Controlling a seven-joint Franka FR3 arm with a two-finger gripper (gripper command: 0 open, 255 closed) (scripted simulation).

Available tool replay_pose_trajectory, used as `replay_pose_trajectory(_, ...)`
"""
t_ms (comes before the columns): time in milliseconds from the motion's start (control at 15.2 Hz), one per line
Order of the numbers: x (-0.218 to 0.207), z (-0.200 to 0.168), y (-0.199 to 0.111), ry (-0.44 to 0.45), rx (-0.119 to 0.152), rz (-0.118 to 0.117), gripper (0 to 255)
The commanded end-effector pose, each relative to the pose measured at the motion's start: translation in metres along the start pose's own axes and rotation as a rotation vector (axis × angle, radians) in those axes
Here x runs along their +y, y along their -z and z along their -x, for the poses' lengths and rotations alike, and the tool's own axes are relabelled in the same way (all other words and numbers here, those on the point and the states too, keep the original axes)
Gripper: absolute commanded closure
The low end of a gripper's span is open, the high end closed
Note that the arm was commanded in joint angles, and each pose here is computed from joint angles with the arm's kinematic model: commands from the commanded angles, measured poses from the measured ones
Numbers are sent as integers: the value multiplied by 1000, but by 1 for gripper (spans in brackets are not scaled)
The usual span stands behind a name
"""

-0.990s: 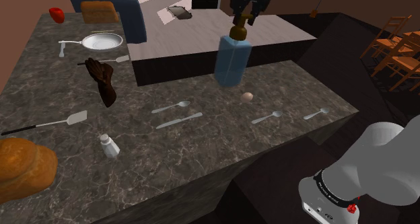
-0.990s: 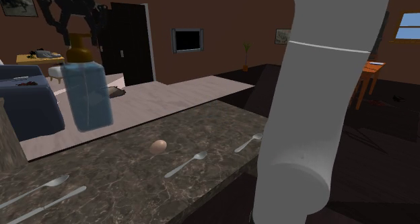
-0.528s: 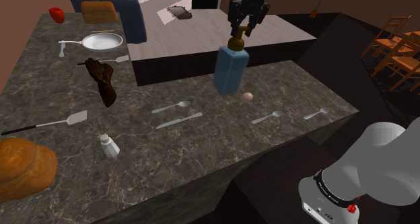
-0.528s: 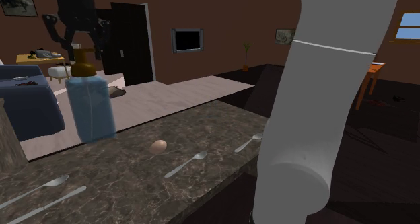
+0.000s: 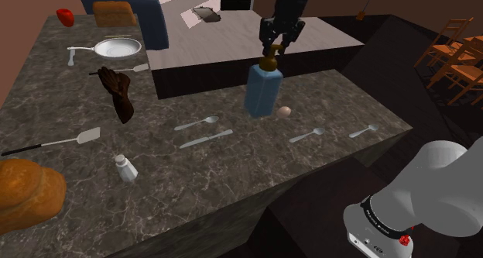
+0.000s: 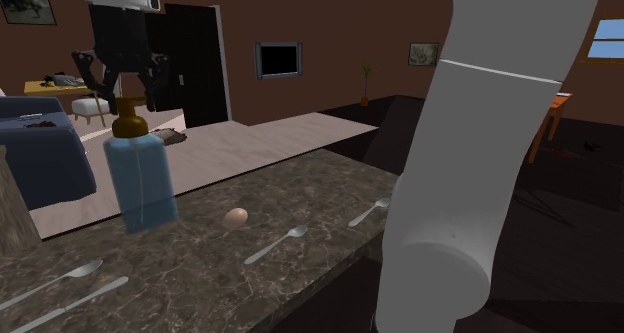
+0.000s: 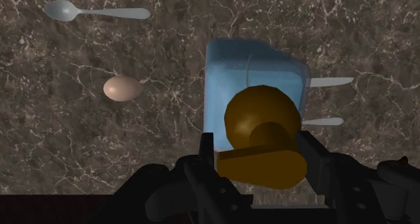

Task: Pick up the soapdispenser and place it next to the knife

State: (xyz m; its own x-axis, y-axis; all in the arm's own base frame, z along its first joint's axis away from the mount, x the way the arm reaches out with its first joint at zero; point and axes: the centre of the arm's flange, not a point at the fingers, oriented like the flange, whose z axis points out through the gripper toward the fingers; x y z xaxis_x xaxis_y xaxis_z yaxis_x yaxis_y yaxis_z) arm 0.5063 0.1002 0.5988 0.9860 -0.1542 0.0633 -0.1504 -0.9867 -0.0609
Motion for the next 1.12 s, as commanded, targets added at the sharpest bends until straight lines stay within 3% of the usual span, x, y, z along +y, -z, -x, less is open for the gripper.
replay_pose_trajectory(0,0,1,-11,0,1,0,255)
replay_pose_trajectory(1056,5,6,-95,0,1,0,255)
